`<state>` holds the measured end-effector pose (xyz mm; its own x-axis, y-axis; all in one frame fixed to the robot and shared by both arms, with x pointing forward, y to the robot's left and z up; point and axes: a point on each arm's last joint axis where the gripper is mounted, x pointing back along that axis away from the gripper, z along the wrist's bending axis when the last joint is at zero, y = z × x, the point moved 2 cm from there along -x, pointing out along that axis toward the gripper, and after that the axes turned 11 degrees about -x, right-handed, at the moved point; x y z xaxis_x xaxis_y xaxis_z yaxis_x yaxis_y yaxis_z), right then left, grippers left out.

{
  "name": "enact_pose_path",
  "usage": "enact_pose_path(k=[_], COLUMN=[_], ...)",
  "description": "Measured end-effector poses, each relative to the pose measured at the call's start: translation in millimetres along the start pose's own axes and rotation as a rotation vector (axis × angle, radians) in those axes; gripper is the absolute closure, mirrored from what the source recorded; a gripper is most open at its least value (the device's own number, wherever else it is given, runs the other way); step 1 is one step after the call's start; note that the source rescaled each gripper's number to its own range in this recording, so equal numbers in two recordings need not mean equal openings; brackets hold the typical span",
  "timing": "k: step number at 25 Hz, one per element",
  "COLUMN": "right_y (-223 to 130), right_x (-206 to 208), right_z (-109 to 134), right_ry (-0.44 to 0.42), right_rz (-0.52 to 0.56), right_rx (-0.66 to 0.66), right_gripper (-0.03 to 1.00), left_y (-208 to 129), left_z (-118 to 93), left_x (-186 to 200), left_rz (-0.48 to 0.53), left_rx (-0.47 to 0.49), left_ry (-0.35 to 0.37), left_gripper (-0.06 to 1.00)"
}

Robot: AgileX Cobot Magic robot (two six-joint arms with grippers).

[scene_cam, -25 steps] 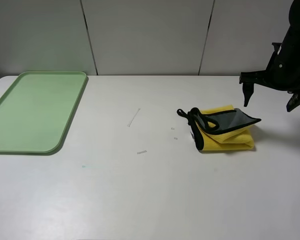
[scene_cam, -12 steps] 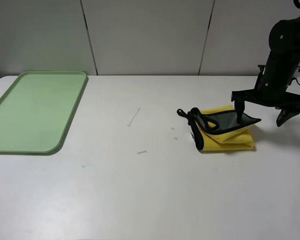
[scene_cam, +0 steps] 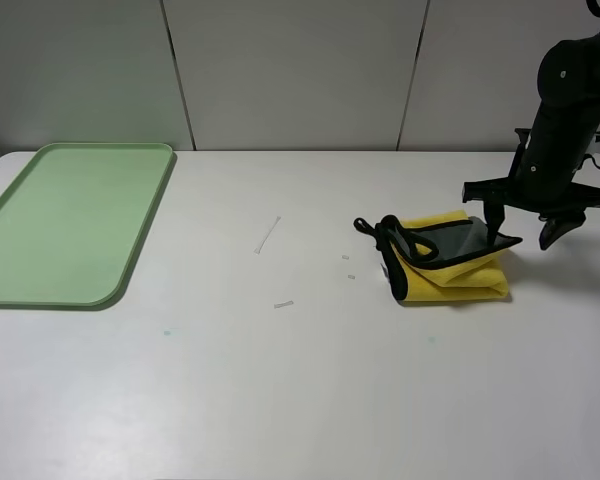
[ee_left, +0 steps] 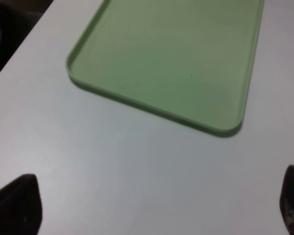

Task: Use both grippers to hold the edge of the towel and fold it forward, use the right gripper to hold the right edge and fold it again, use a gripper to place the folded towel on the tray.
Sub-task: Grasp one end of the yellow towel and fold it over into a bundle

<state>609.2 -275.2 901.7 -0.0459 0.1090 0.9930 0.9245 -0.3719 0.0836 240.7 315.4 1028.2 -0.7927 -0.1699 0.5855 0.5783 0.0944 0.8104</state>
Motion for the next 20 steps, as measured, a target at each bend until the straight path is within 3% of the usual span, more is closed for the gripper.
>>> enact_pose_path(k=[8,13,18,20], right_y=[-4,-4,-4,-3], right_x=[-17,-19,-19,-19], right_z=[3,5,5,6], right_ry=[0.001,0.010,0.013,0.017], right_rz=[0.053,0.059,0.060,0.054], right_rx=[-0.014,-0.021,-0.024,-0.025], right_gripper=[0.32,0.56,0.92,0.97], left_y=[0,0,0,0], left_z=[0,0,0,0], left_x=[0,0,0,0], left_rz=[0.000,0.000,0.000,0.000], left_rx=[0.000,0.000,0.000,0.000], left_ry=[0.000,0.000,0.000,0.000], left_gripper=[-0.03,-0.03,-0.03,-0.03])
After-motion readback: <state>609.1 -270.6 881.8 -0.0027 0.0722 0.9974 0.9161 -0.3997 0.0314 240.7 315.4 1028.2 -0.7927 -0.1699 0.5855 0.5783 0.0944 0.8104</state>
